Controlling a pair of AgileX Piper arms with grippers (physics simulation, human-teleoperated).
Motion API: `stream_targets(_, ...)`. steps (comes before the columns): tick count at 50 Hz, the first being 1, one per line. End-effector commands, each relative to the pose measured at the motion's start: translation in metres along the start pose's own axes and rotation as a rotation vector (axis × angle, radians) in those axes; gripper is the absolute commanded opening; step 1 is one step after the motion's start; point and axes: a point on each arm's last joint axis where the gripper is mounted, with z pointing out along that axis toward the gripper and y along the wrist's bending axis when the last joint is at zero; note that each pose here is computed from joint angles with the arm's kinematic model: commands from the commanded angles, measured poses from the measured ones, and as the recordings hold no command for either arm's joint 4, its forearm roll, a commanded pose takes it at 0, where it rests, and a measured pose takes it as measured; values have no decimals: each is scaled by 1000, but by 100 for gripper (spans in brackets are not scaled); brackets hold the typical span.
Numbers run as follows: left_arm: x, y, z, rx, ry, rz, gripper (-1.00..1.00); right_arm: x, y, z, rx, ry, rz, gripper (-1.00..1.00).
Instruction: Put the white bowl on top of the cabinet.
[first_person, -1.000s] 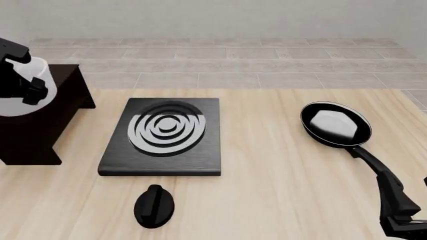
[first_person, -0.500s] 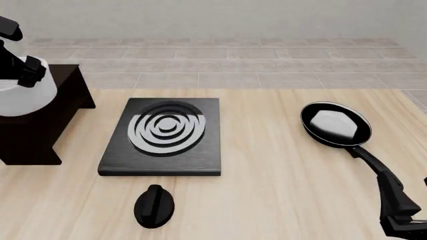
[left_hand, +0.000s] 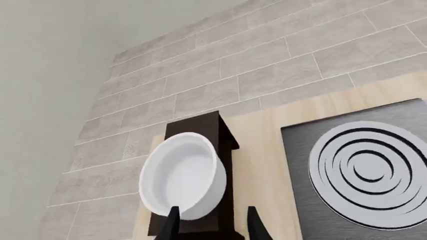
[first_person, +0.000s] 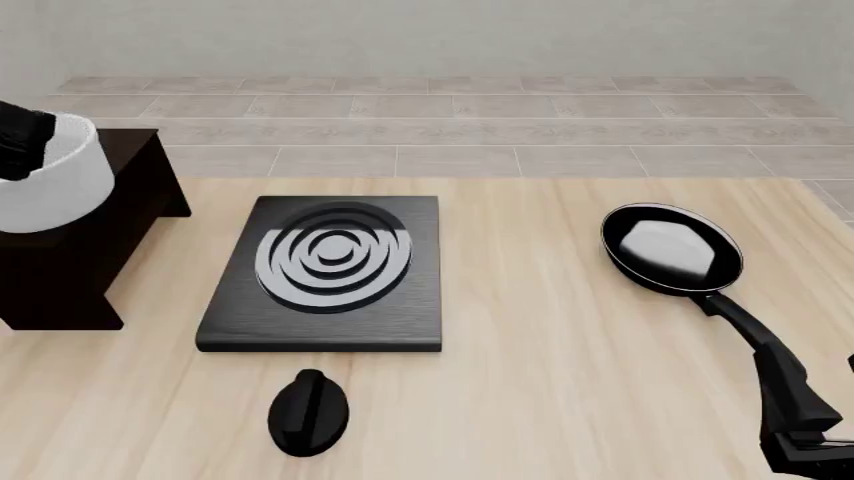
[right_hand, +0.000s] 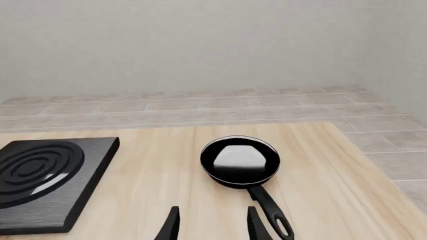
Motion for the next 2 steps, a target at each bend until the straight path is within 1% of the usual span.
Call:
stream_targets(1, -4, -8, -49, -2, -140, -50, 100, 0, 0, 0, 1, -1, 0, 100)
stream_targets(2, -2, -10, -54, 0, -153, -37, 100, 0, 0, 0, 1, -1, 1, 100)
